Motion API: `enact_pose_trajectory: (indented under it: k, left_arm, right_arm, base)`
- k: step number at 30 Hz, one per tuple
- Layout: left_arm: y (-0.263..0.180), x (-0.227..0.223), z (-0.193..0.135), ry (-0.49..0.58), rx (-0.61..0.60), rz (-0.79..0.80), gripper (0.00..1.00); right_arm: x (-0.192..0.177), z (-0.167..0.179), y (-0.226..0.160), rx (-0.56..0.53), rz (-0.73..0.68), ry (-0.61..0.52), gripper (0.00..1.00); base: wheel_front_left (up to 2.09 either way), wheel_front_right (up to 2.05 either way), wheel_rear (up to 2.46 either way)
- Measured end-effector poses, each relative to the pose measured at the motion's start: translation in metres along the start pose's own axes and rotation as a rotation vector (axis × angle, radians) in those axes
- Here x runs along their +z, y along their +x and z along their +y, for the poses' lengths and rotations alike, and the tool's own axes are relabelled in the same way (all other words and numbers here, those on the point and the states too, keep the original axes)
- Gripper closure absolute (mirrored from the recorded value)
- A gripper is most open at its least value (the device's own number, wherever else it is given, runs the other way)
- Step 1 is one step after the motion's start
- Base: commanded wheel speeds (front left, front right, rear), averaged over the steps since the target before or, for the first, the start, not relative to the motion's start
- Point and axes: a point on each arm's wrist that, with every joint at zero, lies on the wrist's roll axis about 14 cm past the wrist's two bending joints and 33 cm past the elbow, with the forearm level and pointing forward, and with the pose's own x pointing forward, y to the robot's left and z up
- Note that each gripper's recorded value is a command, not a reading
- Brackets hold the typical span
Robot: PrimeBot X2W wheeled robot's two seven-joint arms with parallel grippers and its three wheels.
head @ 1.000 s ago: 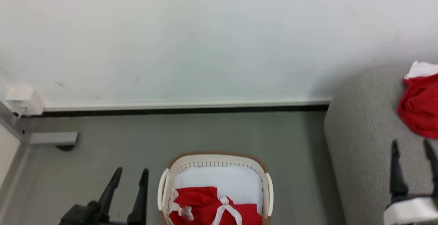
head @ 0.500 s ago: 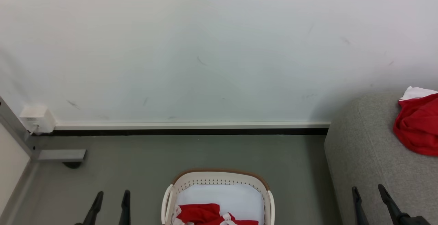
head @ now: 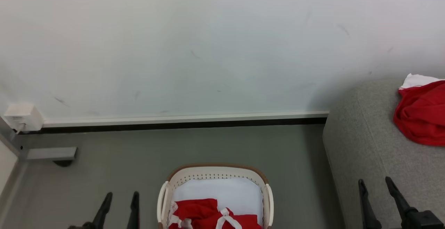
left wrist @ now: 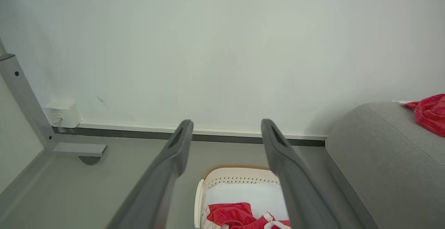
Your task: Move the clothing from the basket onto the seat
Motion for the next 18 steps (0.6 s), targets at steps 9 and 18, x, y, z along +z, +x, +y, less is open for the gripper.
enact_pose_trajectory:
  k: [9, 18]
  left_arm:
    - [0.081, -0.036, -0.056, 0.08, -0.283, 0.102, 0.0]
    - [0.129, -0.163, -0.096, 0.144, -0.553, 0.457, 0.0]
  right_arm:
    - [0.016, -0.019, 0.057, -0.035, -0.062, -0.051, 0.0]
    - [-0.02, -0.049, 0.099, -0.096, -0.015, -0.074, 0.0]
  base:
    - [0.0, 0.0, 0.0]
    - [0.0, 0.0, 0.0]
